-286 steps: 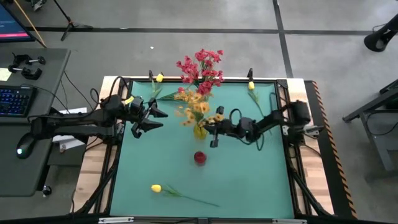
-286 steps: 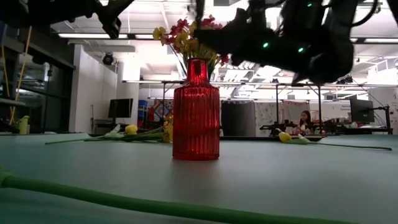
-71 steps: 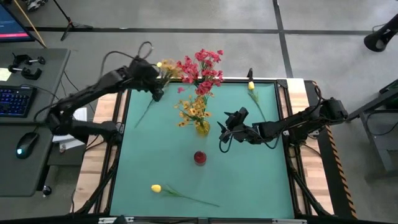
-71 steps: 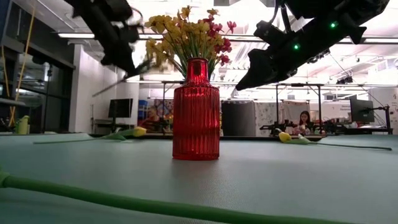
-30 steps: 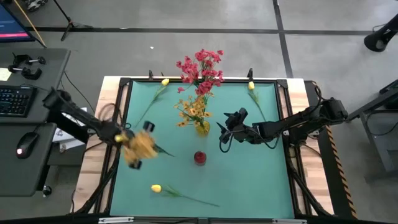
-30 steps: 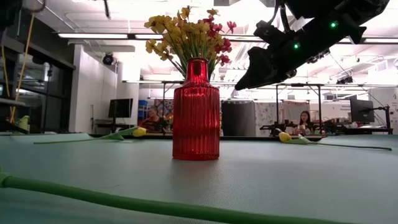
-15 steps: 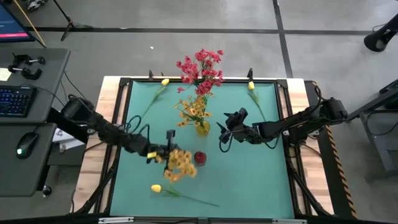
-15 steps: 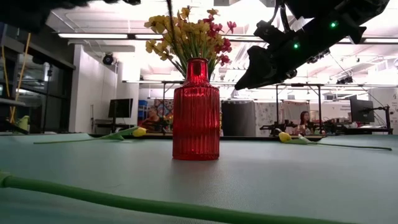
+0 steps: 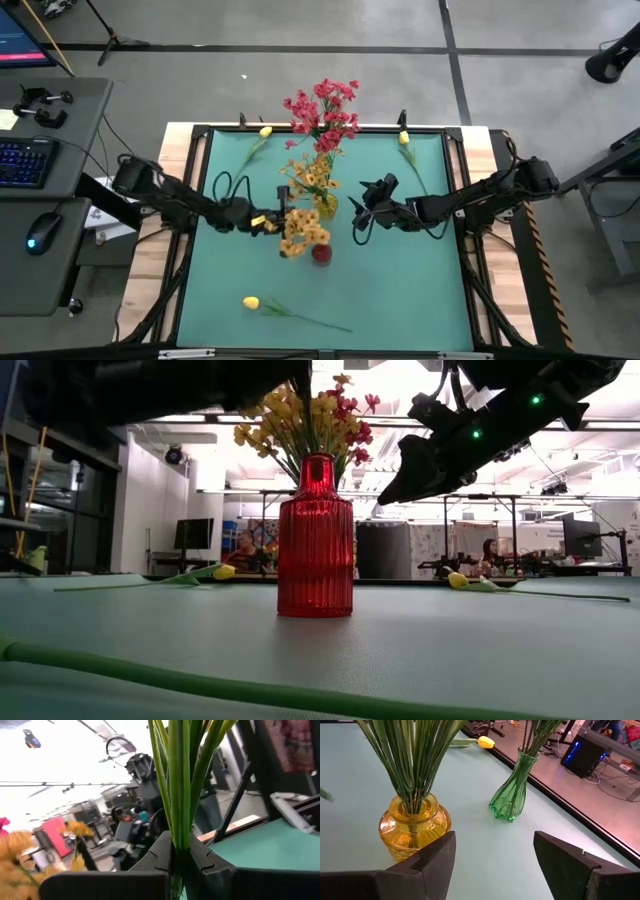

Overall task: Sort flowers into vase by color
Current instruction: Put the yellow flowers into the yellow vase

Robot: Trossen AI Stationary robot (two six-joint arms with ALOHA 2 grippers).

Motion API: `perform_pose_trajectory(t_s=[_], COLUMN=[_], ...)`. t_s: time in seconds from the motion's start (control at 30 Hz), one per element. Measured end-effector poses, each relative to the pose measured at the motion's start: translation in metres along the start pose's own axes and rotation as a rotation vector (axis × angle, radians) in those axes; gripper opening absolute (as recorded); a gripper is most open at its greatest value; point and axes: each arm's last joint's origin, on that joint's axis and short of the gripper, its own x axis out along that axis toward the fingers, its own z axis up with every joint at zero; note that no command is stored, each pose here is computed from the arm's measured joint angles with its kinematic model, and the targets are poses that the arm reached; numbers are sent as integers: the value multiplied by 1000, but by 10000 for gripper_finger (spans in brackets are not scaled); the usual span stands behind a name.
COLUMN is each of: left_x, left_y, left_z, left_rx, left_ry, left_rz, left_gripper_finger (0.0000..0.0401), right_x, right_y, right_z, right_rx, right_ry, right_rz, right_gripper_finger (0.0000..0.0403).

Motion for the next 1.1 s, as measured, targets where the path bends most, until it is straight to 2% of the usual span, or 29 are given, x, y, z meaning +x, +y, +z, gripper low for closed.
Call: perform_pose_trajectory(t_s=[0.13,0.33,0.7,0.9,1.1], left_x=[4,5,6,7,8], left_y=[-1,0,-1,2,12], left_z=[-18,-33,-34,-40,-46], left_rx=[28,69,148,113,0], left_ry=[-4,8,28,70,74], left_rz=[43,165,165,155,185], left_gripper_finger=[3,3,3,3,3], right_x=[0,0,0,0,0], right_y=[0,0,0,0,0], right_z=[0,0,0,0,0], right_rx=[2,-1,10,10,10], right_ry=[0,0,0,0,0], right_rz=[0,0,0,1,0], right_gripper_finger=[259,259,259,259,259])
